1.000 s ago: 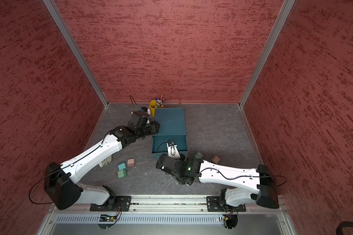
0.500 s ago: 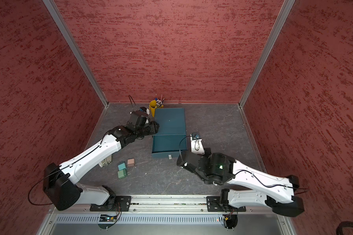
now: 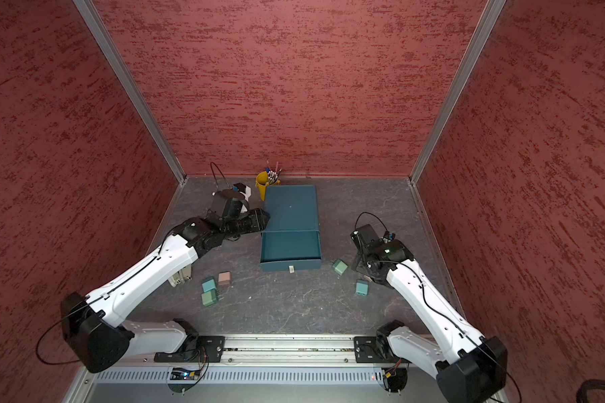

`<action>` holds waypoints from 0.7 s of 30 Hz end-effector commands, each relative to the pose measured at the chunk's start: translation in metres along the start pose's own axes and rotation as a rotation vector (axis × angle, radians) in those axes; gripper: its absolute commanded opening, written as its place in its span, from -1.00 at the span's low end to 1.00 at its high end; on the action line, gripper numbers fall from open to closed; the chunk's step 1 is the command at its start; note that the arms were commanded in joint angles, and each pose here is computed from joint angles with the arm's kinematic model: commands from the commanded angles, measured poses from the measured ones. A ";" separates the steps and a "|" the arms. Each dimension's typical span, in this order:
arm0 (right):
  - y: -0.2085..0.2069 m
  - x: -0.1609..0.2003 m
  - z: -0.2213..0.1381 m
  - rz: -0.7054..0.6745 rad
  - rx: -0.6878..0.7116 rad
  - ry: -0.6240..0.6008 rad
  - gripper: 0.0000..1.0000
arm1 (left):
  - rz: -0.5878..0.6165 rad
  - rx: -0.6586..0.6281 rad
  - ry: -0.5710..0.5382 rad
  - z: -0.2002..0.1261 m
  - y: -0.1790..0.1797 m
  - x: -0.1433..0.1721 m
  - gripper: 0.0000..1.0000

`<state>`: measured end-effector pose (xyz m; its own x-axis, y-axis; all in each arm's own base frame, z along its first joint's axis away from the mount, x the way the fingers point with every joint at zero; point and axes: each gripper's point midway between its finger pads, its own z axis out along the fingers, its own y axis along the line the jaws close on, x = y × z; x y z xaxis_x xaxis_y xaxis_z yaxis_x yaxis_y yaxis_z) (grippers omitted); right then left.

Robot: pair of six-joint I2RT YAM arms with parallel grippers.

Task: Place the plugs into the drawer by color
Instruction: Pick up the plug from the center of the board.

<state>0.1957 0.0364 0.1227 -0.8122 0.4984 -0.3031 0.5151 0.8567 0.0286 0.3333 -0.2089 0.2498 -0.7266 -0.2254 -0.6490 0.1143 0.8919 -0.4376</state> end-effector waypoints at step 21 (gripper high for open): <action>0.022 0.033 0.087 -0.011 -0.116 0.134 0.21 | 0.023 -0.016 0.057 0.008 0.016 0.027 0.13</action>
<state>0.1950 0.0572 0.0328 -0.8510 0.5030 -0.1509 0.4925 0.8641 0.1036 0.3246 -0.2071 0.2276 -0.7531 -0.2084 -0.6240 0.1119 0.8941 -0.4337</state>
